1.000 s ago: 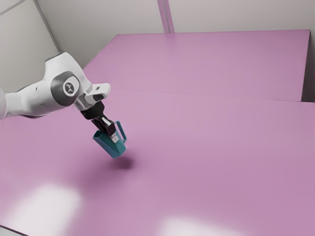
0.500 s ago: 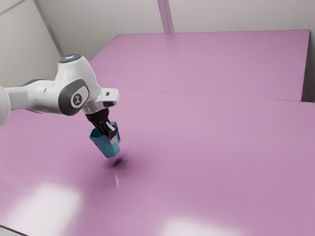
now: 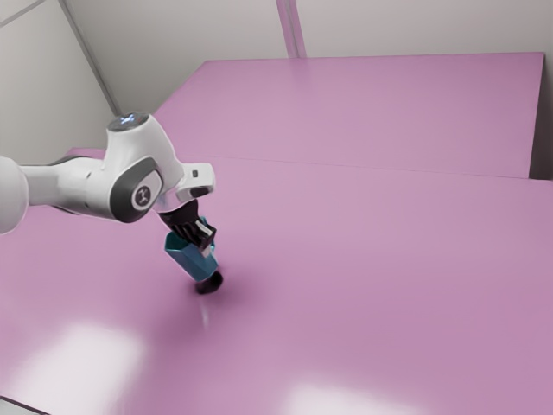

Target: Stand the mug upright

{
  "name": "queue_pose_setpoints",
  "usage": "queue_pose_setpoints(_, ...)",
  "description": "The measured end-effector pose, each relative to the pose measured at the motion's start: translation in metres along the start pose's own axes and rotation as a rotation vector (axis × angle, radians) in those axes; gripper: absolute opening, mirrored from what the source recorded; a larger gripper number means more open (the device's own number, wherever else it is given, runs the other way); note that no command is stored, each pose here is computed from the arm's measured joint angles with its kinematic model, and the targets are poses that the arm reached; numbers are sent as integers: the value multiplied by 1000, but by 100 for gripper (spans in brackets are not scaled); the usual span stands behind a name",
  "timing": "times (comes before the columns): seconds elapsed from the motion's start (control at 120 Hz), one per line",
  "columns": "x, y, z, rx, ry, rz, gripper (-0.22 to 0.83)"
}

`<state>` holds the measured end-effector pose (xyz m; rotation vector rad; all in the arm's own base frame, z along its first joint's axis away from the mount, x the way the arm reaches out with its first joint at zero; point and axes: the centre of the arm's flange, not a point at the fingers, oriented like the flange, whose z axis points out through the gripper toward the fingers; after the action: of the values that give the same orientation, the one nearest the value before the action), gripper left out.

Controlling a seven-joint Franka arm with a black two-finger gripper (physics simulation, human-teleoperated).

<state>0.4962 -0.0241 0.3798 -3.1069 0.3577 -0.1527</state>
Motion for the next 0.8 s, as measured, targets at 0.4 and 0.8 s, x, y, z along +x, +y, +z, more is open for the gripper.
queue_pose_setpoints(0.4,0,2,23,-5,-47,-58,-16)
queue_pose_setpoints(0.8,-1,6,37,-12,-76,-83,-3)
